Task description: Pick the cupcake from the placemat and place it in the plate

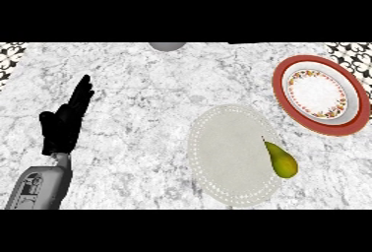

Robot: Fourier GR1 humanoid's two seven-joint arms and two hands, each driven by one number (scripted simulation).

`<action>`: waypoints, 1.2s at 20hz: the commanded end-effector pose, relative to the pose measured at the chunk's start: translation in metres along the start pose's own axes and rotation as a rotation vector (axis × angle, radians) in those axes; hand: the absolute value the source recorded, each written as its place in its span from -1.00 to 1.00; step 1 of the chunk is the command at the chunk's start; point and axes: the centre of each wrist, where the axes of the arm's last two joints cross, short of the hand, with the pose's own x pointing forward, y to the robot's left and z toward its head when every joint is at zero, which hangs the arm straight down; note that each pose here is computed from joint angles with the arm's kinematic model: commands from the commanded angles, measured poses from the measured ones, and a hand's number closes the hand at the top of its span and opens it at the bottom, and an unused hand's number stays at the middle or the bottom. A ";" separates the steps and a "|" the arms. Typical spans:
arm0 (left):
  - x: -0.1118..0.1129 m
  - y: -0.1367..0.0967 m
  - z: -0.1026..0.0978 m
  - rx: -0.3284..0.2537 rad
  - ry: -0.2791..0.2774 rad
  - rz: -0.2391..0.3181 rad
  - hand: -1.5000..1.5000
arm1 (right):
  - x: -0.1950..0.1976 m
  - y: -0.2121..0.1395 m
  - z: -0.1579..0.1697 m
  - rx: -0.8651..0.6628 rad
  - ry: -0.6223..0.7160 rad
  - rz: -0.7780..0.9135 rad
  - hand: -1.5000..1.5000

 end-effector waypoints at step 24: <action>0.012 -0.025 -0.010 -0.097 -0.033 0.003 0.00 | -0.024 0.017 -0.049 0.050 -0.277 -0.268 1.00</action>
